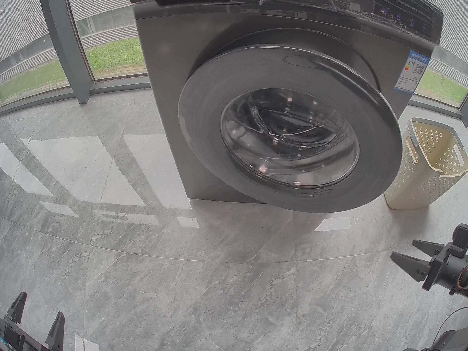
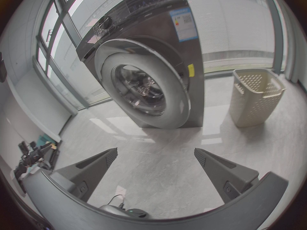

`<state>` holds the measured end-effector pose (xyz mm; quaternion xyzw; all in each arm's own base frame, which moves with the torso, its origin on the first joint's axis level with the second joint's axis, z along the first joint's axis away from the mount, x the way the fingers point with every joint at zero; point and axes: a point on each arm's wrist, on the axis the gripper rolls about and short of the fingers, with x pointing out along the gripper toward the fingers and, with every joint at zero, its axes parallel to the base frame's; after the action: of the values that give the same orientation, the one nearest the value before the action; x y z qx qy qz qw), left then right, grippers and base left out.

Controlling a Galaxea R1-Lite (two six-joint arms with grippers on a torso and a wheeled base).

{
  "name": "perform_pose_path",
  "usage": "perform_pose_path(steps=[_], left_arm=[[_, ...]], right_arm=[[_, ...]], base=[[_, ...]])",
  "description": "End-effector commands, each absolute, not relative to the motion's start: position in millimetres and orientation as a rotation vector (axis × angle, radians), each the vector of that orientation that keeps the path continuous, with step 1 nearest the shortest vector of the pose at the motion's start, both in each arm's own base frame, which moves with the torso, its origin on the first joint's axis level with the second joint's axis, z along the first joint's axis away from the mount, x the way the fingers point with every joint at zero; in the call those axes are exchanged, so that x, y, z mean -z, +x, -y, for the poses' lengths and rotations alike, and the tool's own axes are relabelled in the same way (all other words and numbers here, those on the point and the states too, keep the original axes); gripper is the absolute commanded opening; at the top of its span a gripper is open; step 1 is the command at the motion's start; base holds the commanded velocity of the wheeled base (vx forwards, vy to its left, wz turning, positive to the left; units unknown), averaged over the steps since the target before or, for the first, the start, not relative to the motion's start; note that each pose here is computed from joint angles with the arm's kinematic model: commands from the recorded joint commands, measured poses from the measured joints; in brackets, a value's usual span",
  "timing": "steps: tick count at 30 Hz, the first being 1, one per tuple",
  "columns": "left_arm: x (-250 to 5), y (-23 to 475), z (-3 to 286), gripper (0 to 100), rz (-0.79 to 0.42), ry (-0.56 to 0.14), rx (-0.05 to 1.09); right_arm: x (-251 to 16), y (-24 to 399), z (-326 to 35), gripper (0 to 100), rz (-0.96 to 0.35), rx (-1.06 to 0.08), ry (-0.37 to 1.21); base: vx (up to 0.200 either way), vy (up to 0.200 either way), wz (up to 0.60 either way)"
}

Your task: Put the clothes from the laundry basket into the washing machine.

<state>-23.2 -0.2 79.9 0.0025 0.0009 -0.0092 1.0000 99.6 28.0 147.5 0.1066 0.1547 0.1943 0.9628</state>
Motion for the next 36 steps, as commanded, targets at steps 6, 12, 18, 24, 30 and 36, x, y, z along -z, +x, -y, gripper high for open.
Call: perform_pose_path(steps=[6, 12, 18, 24, 30, 36], left_arm=[[-75.2, -22.8, 0.2, 100, -0.008, 0.006, 0.021], [-75.2, -22.8, 0.3, 100, -0.008, -0.003, 0.028], [-75.0, -22.7, 0.3, 100, -0.011, -0.002, 0.026], [-75.0, -22.7, 0.3, 100, -0.011, -0.002, 0.026], [-75.0, -22.7, 0.3, 100, -0.011, -0.002, 0.028], [-75.0, -22.7, 0.3, 100, -0.011, -0.003, 0.028]], right_arm=[[-162.8, 128.2, -72.3, 100, -0.338, -0.588, 0.308], [-169.1, 137.8, -92.3, 100, -0.362, -0.657, 0.319], [-179.2, 155.4, -104.2, 100, -0.349, -0.662, 0.323], [-180.2, 163.9, -111.5, 100, -0.358, -0.668, 0.320], [-185.7, 176.0, -117.6, 100, -0.337, -0.665, 0.326], [-188.1, 193.0, -117.4, 100, -0.246, -0.587, 0.344]], base=[[0.000, -0.133, 0.00], [0.000, 0.000, 0.00], [0.167, 0.000, 0.00], [0.200, 0.000, 0.00], [0.200, 0.000, 0.00], [0.200, 0.000, 0.00]])
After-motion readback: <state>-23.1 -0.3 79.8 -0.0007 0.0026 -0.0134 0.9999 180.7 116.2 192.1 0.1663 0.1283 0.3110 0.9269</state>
